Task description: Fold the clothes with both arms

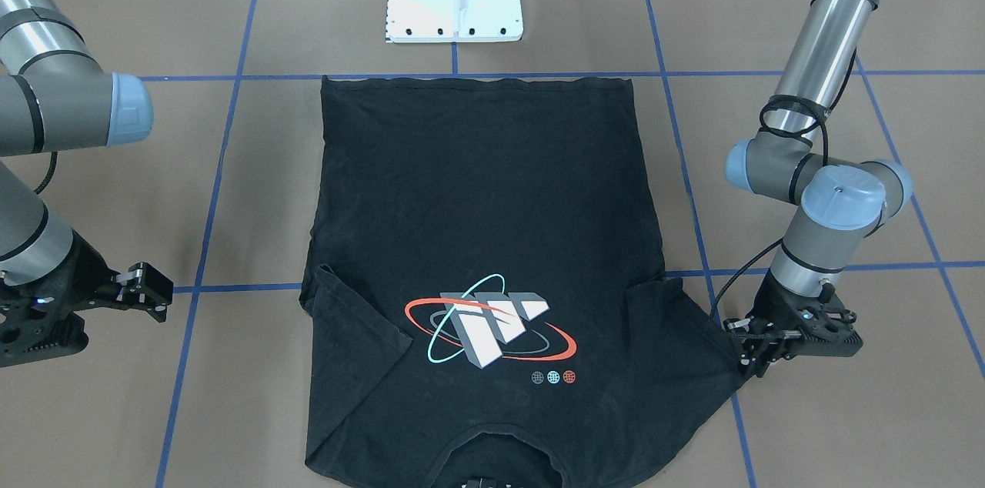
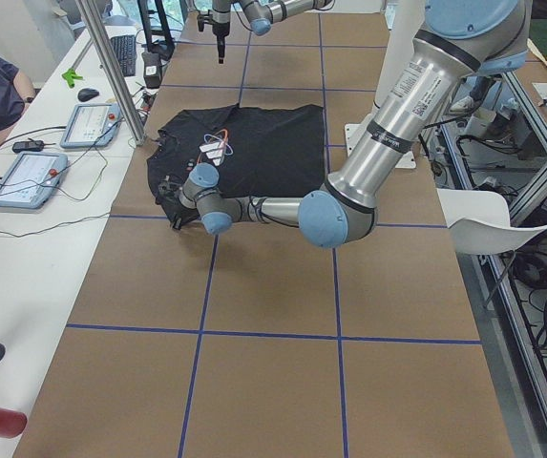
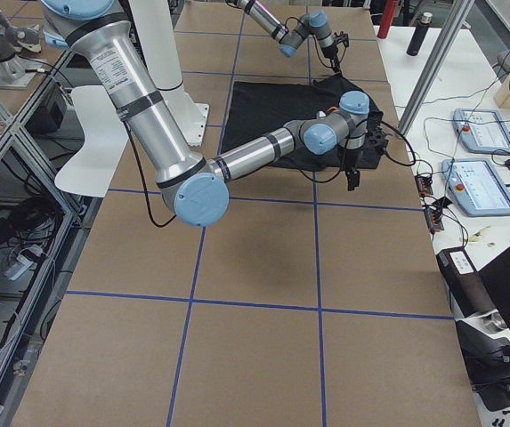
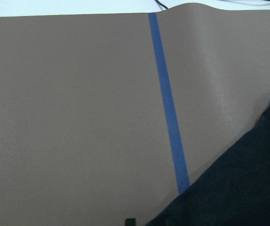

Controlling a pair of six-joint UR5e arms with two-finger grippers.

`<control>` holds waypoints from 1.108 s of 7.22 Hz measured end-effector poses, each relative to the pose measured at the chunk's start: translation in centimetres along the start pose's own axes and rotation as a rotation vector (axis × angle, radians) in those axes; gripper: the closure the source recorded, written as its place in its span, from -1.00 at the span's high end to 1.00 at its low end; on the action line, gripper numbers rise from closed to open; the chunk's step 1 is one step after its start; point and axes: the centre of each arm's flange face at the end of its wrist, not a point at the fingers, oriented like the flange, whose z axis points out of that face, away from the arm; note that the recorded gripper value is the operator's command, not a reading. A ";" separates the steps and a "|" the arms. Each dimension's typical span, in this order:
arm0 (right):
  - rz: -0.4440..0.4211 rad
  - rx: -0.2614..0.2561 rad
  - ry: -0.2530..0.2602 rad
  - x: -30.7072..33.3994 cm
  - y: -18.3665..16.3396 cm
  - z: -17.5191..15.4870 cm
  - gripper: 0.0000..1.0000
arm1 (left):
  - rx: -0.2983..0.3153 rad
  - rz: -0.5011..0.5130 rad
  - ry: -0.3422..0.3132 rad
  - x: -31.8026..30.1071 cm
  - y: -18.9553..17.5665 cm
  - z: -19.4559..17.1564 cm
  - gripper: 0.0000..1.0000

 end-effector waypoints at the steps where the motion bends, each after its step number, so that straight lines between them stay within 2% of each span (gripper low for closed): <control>1: 0.000 0.000 0.000 0.0 0.0 0.0 1.00 | 0.001 0.000 0.002 0.1 0.0 -0.1 -1.00; 4: 0.001 0.000 0.000 0.0 0.0 0.0 1.00 | 0.013 -0.001 0.026 1.5 -0.9 -0.9 -1.00; 8: 0.003 0.002 -0.001 -0.1 0.0 -0.1 1.00 | -0.001 -0.155 0.102 8.9 -5.4 -2.8 -1.00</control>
